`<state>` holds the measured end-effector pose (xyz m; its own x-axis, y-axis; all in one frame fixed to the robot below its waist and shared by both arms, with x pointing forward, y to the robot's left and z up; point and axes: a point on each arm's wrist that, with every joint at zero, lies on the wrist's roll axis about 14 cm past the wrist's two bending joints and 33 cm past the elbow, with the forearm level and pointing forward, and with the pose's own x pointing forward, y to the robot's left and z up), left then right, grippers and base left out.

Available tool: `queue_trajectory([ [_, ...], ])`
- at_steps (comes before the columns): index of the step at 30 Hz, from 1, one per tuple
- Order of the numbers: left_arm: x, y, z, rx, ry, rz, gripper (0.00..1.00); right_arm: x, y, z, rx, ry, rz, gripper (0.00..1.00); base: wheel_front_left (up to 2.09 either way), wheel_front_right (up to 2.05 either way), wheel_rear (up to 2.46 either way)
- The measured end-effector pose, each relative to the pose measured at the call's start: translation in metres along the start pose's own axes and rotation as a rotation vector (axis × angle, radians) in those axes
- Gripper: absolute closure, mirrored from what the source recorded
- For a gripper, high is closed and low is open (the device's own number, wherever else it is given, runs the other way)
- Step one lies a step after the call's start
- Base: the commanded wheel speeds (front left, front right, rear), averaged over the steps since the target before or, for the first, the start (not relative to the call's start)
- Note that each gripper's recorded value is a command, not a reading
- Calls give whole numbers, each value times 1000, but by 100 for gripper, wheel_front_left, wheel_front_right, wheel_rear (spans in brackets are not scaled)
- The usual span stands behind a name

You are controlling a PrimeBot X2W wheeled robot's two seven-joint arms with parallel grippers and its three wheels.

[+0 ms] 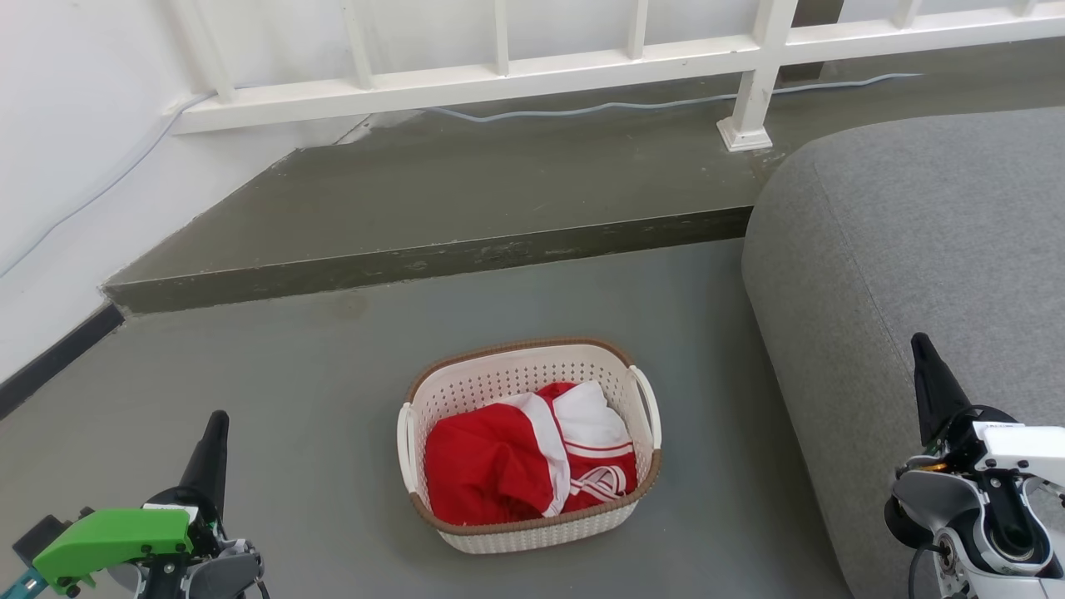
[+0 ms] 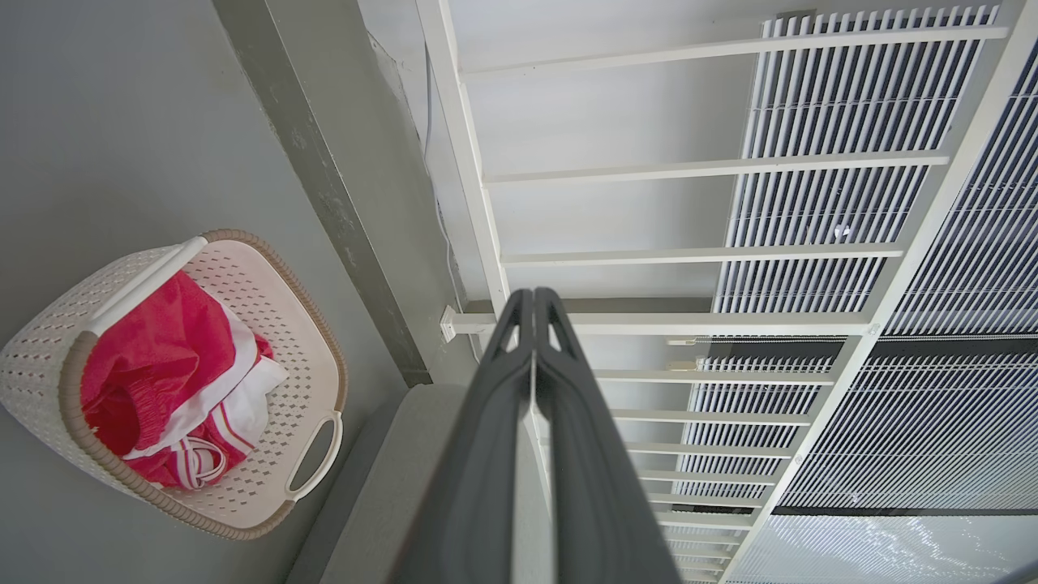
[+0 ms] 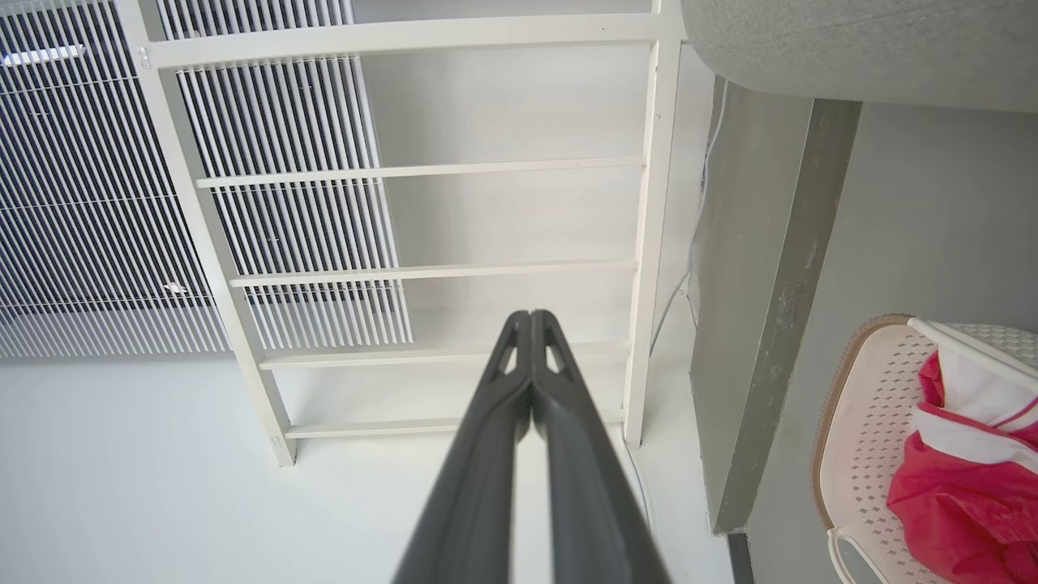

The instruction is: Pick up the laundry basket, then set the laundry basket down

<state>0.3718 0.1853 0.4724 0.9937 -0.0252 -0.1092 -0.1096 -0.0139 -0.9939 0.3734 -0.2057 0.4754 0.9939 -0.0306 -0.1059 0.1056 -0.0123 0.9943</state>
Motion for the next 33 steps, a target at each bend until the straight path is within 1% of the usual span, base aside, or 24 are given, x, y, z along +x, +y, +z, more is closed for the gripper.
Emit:
queue_trajectory([
  [33, 2, -2, 0, -1, 3, -6, 100, 0, 1, 0, 2, 0, 6, 100, 0, 0, 0],
])
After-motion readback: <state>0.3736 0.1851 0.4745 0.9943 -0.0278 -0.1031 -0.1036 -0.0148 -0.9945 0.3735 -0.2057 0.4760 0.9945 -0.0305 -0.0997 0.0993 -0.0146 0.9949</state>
